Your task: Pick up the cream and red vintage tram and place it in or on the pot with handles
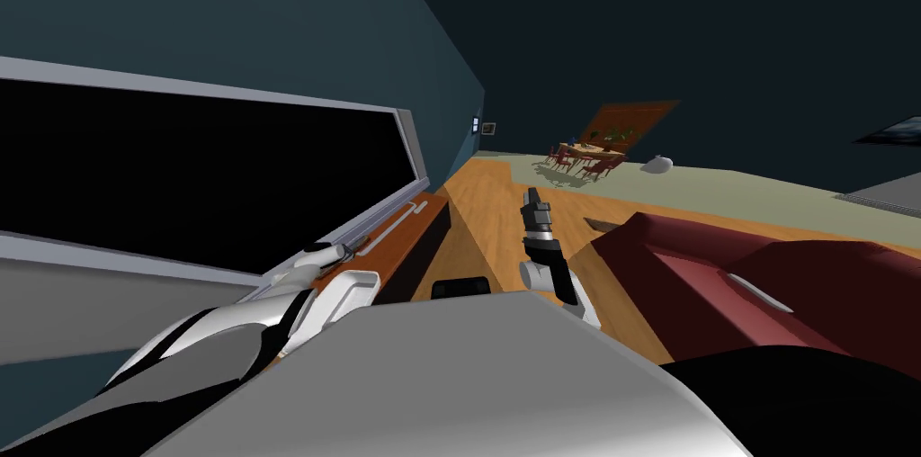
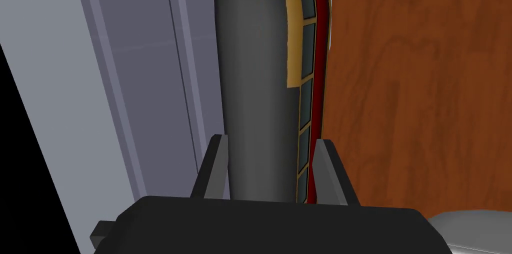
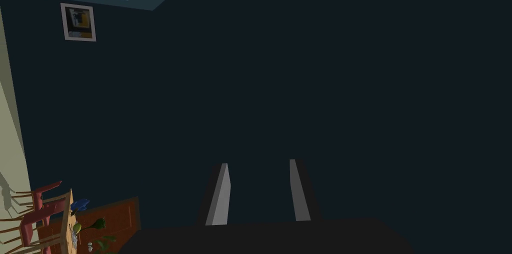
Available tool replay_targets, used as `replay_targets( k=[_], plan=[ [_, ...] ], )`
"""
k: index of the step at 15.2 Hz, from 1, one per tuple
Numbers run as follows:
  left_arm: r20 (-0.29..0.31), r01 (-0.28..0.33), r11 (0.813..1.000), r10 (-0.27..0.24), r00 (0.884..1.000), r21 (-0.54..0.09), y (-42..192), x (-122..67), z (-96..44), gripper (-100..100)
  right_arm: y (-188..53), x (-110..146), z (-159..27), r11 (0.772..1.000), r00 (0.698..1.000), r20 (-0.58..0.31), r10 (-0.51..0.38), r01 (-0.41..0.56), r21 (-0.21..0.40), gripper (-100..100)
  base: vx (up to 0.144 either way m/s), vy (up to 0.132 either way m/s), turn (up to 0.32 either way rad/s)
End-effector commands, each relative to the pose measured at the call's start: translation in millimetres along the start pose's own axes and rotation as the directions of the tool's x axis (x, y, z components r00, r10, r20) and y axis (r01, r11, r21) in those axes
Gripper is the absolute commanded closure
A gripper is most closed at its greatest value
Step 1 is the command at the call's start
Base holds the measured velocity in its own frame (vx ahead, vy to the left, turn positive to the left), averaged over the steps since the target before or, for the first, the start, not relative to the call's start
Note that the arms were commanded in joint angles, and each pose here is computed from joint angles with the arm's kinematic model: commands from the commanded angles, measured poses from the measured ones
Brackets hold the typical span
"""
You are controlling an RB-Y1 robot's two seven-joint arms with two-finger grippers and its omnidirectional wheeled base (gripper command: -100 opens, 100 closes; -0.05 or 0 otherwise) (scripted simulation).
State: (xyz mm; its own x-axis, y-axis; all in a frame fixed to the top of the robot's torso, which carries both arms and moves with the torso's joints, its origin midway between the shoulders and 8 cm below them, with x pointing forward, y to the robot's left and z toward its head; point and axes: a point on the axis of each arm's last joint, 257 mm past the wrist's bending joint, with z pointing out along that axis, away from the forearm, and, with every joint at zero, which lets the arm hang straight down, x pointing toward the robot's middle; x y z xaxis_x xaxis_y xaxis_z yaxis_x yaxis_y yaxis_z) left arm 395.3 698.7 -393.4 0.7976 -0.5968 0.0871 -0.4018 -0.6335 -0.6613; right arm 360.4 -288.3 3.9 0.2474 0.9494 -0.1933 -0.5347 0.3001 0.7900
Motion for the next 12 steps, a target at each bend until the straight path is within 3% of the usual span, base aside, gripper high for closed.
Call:
replay_targets(
  k=[1,8,12],
  plan=[
    [0.022,0.0,1.0,0.001,1.0,-0.019,-3.9,-11.0,-2.2,100,0.0,0.0,0.0,1.0,1.0,0.0,0.0,0.0,0.0,0,-0.147,-0.098,0.066],
    [0.062,-0.009,0.997,0.014,0.998,-0.072,-7.2,-28.4,-9.1,100,0.0,0.0,0.0,1.0,1.0,0.0,0.0,0.0,0.0,0,-0.119,-0.068,0.065],
    [0.071,-0.018,0.994,0.026,0.997,-0.111,-0.5,-30.6,-11.3,100,0.0,0.0,0.0,1.0,1.0,0.0,0.0,0.0,0.0,0,-0.181,-0.057,0.124]
  ],
)
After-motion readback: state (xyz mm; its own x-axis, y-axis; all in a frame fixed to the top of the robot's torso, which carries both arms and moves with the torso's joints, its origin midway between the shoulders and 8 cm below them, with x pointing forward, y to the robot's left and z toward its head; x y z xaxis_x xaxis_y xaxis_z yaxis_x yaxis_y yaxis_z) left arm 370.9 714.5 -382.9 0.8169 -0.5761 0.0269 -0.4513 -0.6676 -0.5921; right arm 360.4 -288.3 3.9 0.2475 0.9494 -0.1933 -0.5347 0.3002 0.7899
